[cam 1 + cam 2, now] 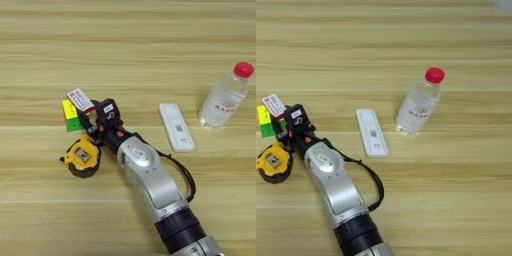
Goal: Move the objects on the table
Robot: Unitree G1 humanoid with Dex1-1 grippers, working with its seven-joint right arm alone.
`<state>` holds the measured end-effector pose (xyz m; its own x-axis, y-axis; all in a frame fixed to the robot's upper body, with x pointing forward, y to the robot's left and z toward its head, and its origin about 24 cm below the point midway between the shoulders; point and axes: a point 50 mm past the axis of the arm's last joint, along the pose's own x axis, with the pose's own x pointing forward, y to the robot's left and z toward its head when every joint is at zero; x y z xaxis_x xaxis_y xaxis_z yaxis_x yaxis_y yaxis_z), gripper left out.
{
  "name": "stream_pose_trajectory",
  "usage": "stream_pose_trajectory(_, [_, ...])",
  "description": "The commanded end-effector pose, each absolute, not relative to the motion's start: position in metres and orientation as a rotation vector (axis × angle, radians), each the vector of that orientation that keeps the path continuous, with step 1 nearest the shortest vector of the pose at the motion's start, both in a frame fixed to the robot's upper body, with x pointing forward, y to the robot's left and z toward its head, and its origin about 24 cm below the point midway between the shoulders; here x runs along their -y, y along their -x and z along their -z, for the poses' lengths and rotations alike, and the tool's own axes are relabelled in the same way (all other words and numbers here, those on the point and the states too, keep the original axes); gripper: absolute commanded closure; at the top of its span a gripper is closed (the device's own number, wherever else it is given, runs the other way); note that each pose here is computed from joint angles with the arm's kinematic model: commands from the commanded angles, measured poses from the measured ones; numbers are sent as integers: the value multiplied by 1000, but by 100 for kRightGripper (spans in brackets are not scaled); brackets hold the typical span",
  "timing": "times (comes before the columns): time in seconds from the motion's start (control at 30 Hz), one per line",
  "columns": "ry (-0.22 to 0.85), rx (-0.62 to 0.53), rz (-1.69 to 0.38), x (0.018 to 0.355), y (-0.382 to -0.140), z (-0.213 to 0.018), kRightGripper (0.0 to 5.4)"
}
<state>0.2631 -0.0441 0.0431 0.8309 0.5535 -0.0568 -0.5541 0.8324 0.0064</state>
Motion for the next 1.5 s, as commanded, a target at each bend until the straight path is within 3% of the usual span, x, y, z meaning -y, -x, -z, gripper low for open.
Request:
stream_pose_trajectory(0.03, [-5, 91, -598, 36, -273, -76, 331])
stream_pose_trajectory(0.5, [7, 124, -579, 41, -274, -82, 331])
stream_pose_trajectory(0.9, [30, 192, -445, 83, -272, -104, 331])
stream_pose_trajectory(1.13, [33, 126, -329, 120, -261, -87, 331])
stream_pose_trajectory(1.5, [21, 26, -220, 146, -255, -55, 331])
